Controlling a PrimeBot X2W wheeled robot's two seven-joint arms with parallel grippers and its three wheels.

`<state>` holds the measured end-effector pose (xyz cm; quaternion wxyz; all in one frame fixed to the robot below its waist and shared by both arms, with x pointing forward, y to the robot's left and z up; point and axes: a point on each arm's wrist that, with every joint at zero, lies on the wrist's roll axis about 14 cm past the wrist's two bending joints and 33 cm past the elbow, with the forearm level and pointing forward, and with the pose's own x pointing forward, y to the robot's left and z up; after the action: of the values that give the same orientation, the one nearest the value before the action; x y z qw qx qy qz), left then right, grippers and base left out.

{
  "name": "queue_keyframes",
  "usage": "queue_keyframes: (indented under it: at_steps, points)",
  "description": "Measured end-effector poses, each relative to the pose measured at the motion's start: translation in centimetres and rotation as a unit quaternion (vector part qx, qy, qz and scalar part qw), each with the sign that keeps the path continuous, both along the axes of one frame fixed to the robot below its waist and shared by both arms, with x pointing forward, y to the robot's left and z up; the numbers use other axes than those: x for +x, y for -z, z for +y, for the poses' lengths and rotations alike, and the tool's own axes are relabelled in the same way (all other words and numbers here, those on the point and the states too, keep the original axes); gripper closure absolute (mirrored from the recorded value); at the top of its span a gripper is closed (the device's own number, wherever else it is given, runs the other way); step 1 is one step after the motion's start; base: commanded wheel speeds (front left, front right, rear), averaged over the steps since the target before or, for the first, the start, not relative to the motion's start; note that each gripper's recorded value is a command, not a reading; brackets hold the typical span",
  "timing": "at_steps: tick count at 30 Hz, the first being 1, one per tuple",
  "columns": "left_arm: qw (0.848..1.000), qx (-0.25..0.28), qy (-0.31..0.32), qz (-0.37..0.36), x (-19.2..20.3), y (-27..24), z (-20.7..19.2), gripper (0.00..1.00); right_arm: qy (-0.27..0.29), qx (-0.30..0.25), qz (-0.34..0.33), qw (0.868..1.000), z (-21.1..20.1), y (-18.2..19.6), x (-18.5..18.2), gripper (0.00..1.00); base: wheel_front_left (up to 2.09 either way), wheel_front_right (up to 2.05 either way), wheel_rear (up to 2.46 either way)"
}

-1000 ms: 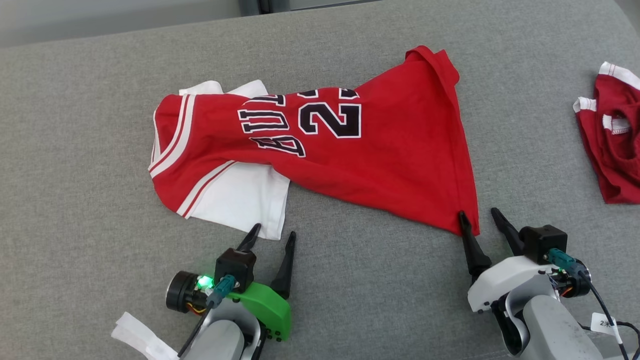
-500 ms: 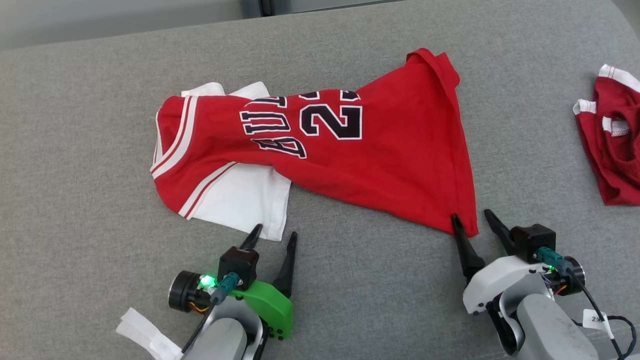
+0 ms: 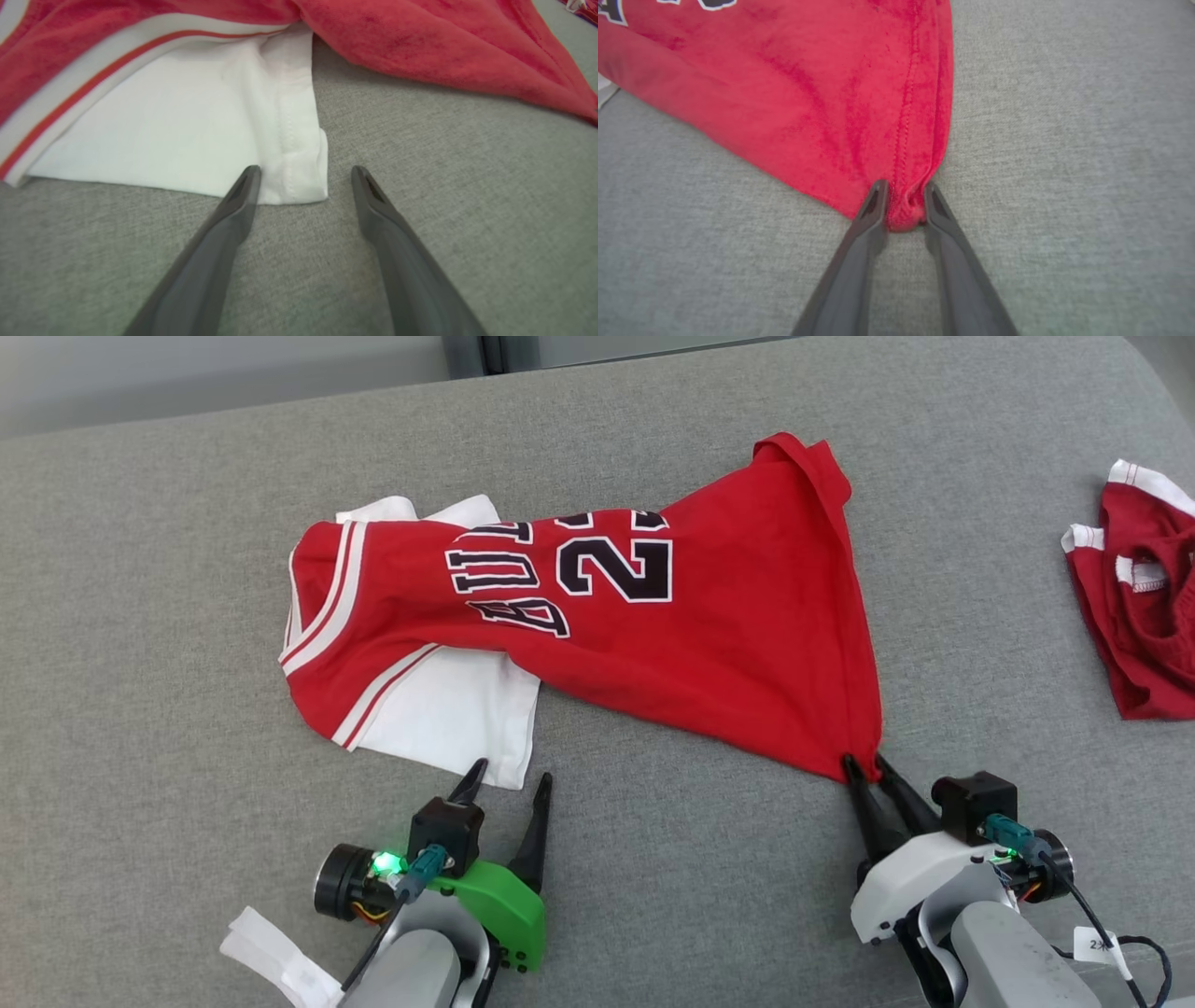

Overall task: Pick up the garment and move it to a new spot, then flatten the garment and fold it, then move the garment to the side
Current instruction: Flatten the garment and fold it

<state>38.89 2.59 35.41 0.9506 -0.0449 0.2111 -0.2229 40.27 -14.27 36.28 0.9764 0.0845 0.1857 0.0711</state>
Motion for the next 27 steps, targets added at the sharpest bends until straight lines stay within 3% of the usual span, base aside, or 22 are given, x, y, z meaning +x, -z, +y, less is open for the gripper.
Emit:
queue_keyframes:
  at_steps: [1, 2, 8, 14, 17, 21, 27]
  points:
    - [1.0, 0.001, 0.002, 0.002, 0.0, 0.1, 0.0, 0.2, -0.001, 0.001, 0.002, 1.0, 0.1, 0.1, 0.0, 1.0, 0.0, 0.0, 0.0]
    - [1.0, 0.001, 0.003, 0.005, -0.1, 0.2, 0.0, 0.98, -0.003, 0.004, 0.005, 1.0, 0.3, 0.2, -0.1, 1.0, 0.0, 0.0, 0.0]
    - [0.991, -0.027, -0.059, -0.119, 3.8, -7.5, 2.2, 1.0, 0.036, 0.055, -0.095, 0.993, -0.4, -6.4, 2.7, 1.0, 0.0, 0.0, 0.0]
    - [0.967, -0.038, -0.098, -0.232, 5.7, -14.8, 5.3, 1.0, 0.048, 0.08, -0.201, 0.975, -1.3, -13.6, 4.6, 1.0, 0.0, 0.0, 0.0]
    - [0.951, -0.032, -0.108, -0.29, 6.3, -18.5, 7.3, 1.0, 0.045, 0.088, -0.267, 0.959, -1.9, -18.4, 5.6, 1.0, 0.0, 0.0, 0.0]
    - [0.915, -0.007, -0.108, -0.388, 7.4, -25.4, 10.0, 1.0, 0.03, 0.089, -0.365, 0.926, -2.8, -26.3, 6.3, 1.0, 0.0, 0.0, 0.0]
    - [0.847, 0.023, -0.096, -0.522, 6.9, -36.4, 12.4, 1.0, -0.006, 0.058, -0.493, 0.868, -3.8, -37.8, 5.2, 1.0, 0.0, 0.0, 0.0]
